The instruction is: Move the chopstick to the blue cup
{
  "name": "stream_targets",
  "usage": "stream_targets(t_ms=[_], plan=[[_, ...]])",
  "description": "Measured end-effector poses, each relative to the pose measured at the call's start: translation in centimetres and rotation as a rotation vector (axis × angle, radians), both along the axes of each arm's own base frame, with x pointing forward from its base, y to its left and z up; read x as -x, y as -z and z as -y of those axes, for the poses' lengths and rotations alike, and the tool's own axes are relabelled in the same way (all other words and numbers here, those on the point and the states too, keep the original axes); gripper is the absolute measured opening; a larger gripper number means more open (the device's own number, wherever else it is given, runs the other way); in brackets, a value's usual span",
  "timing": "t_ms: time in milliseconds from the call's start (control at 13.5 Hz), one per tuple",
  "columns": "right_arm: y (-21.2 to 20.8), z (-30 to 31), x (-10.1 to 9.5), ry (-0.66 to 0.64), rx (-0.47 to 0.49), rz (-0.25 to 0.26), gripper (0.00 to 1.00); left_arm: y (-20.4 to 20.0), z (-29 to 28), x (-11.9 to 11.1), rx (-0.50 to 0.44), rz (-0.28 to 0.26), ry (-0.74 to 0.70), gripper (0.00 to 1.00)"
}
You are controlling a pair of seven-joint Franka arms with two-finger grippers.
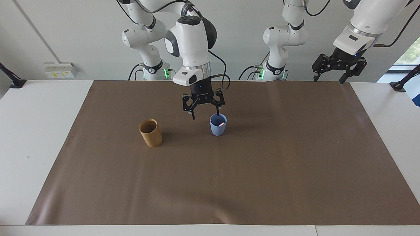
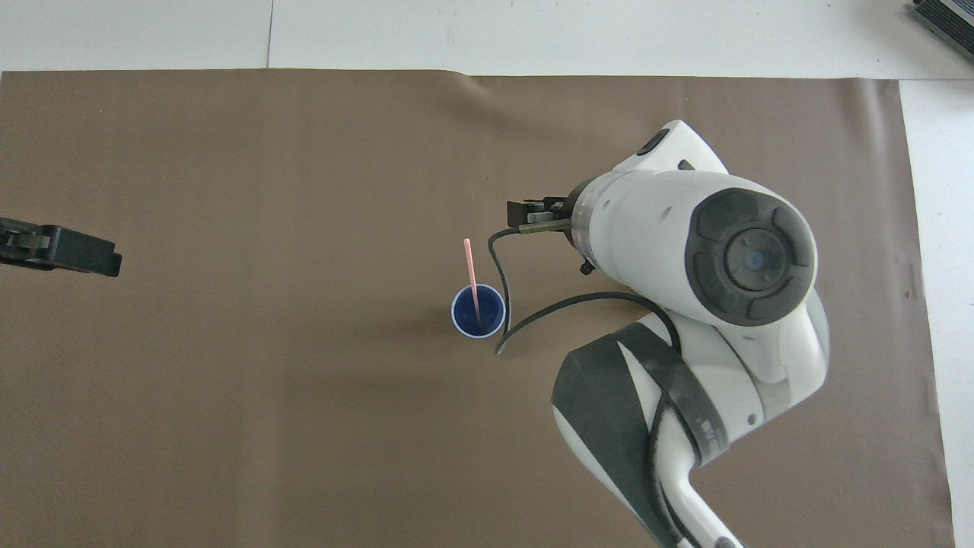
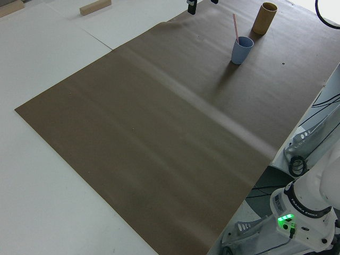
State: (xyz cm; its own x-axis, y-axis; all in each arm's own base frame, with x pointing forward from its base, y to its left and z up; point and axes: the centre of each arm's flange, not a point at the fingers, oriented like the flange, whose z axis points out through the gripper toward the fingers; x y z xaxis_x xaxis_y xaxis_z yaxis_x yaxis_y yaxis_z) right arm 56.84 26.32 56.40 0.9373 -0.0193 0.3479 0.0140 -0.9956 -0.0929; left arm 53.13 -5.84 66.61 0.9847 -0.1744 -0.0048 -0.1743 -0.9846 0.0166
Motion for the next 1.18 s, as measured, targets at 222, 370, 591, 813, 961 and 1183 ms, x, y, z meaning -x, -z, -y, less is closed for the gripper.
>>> stream_targets(t_ms=[222,370,591,813,961,1183], plan=[[-2.8,5.7,0.2,0.093,0.021,-0.062,1.0,-0.1,0.0,0.3,-0.001,-0.012,0.001,1.0],[-4.2,9.1,0.6,0.154,0.006,-0.107,1.0,-0.2,0.0,0.4,-0.002,-0.011,0.003,1.0],[-5.4,13.2,1.5,0.217,0.019,-0.196,1.0,-0.2,0.1,0.4,-0.009,-0.009,0.007,1.0],[-5.6,17.2,2.0,0.201,0.06,-0.286,1.0,-0.3,0.1,0.5,-0.012,-0.008,0.039,1.0],[-5.4,19.2,2.2,0.201,0.071,-0.332,1.0,-0.3,0.0,0.4,-0.012,-0.007,0.05,1.0],[-6.4,21.5,2.7,0.221,0.073,-0.375,1.0,-0.3,0.0,0.5,-0.012,-0.006,0.053,1.0]])
